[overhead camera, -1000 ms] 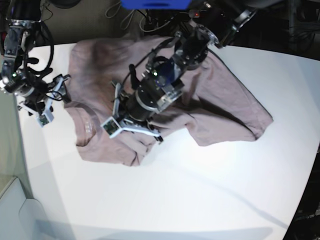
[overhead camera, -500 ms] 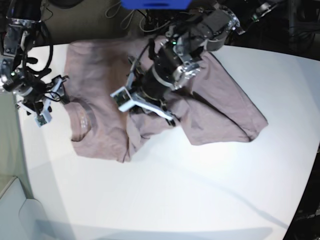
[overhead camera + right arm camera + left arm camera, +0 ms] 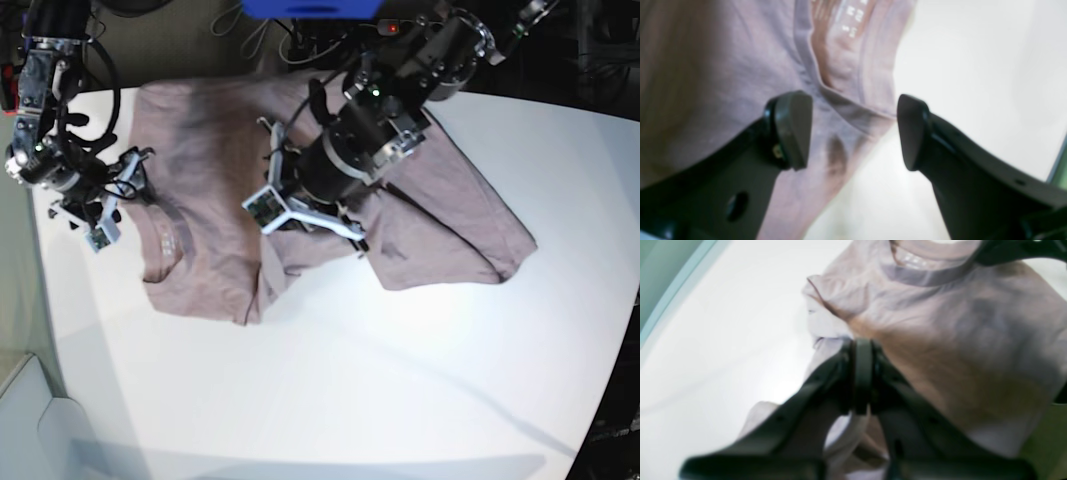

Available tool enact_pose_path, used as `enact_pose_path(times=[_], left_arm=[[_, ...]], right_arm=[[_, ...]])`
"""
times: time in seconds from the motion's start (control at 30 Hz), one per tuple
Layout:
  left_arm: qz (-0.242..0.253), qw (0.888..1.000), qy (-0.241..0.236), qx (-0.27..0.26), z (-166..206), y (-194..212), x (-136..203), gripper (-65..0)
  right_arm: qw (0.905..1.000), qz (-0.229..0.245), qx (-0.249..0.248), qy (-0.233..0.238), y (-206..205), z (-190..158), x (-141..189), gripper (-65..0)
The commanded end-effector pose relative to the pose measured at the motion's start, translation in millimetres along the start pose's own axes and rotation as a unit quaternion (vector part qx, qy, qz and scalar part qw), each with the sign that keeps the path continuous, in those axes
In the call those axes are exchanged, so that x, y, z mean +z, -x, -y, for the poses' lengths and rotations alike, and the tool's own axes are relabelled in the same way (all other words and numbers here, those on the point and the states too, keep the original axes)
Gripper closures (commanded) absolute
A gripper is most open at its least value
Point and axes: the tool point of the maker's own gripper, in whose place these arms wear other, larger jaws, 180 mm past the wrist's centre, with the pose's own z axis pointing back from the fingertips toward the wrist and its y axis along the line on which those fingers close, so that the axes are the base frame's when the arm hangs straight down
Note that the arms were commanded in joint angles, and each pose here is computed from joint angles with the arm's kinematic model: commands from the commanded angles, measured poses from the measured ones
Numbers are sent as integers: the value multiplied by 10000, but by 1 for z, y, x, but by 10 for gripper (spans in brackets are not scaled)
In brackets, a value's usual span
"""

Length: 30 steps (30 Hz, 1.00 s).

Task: Layout the t-shirt on the table in an organized manner, then fold the t-shirt properly
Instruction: 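Release the fold and pull the left gripper back to the shirt's side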

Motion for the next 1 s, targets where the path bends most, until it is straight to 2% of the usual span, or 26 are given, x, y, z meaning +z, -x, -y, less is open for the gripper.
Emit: enact_pose_path(times=[0.0, 0.03, 0.17, 0.2, 0.27, 0.43, 0.53, 0.6, 0.8, 0.97], left_arm=[[191, 9998, -15, 21, -2, -10, 2, -76], [92, 9999, 21, 54, 0, -6, 3, -131], [-77, 10000, 8, 39, 0, 1, 3, -426], [-91, 9999, -24, 35, -2, 1, 3, -481], [-142, 9996, -239, 104, -20, 6, 4, -535], [-355, 9909, -1181, 546, -97, 25, 10, -540], [-719, 9772, -1698, 1049, -142, 57, 9, -540], [-1000, 9667, -1897, 1396, -160, 83, 8, -540], [-1856, 9485, -1832, 1798, -166, 148, -8, -540], [-2248, 9264, -2114, 2159, -178, 194, 17, -538]], right_arm=[[9997, 215, 62, 75, -13, 7, 5, -404], [9997, 219, 56, 71, -13, 6, 4, -404], [9997, 219, 56, 71, -13, 6, 4, -404], [9997, 219, 56, 71, -13, 6, 4, -404], [9997, 219, 56, 71, -13, 6, 4, -404], [9997, 219, 56, 71, -13, 6, 4, -404], [9997, 219, 56, 71, -13, 6, 4, -404], [9997, 222, 51, 66, -13, 6, 4, -404], [9997, 232, 19, 42, -13, 4, 3, -404], [9997, 232, 19, 42, -13, 4, 3, -404]])
